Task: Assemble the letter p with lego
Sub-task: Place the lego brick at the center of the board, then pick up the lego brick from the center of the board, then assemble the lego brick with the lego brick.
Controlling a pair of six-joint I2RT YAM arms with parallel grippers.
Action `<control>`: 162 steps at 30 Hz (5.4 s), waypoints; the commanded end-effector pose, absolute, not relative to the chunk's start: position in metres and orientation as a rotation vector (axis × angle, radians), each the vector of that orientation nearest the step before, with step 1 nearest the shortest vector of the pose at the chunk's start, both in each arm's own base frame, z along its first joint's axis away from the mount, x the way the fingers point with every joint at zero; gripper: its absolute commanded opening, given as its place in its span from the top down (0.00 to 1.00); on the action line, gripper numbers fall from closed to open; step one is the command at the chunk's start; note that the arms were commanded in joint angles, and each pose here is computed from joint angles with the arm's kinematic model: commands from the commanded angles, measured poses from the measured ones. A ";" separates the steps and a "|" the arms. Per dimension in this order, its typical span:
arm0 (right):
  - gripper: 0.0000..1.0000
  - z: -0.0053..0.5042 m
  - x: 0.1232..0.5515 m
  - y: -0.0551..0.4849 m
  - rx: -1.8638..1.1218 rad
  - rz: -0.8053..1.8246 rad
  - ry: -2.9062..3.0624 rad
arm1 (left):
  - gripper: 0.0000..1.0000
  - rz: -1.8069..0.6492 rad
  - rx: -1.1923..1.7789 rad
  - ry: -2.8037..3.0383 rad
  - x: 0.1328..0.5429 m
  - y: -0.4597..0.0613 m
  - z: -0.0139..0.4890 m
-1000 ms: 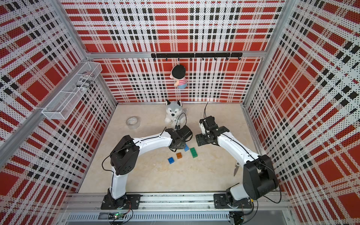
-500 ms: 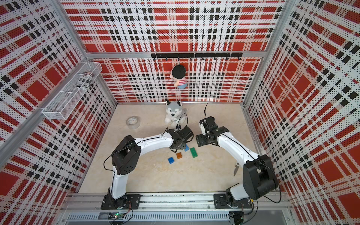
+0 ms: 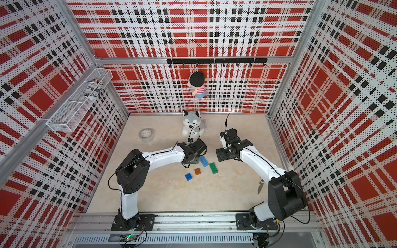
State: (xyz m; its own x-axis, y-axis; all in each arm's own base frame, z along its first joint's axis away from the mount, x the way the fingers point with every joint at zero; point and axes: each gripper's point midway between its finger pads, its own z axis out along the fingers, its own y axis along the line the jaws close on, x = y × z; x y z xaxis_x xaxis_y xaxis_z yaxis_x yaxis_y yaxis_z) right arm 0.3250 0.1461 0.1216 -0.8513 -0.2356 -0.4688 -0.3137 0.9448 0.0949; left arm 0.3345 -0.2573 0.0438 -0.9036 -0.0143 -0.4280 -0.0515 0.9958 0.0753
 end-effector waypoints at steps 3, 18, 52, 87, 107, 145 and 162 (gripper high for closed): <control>0.20 0.129 0.327 0.142 -0.377 0.232 2.609 | 0.96 0.292 -0.016 2.809 0.311 -0.215 0.020; 0.17 0.128 0.326 0.142 -0.379 0.231 2.612 | 0.29 0.175 0.006 2.749 0.330 -0.240 0.051; 0.23 0.073 0.321 0.256 -0.986 0.014 2.786 | 0.02 -0.458 -0.127 2.256 0.333 -0.154 0.219; 0.45 0.034 0.342 0.281 -0.895 0.069 2.813 | 0.02 -0.459 -0.108 2.244 0.330 -0.158 0.207; 0.53 0.021 0.338 0.279 -0.897 0.024 2.828 | 0.02 -0.451 -0.102 2.252 0.330 -0.160 0.204; 0.84 0.111 0.318 0.323 -1.652 0.169 2.313 | 0.02 -0.578 -0.189 2.152 0.321 -0.137 0.187; 0.80 0.100 0.309 0.358 -2.029 0.249 2.021 | 0.02 -0.600 -0.185 2.146 0.318 -0.133 0.180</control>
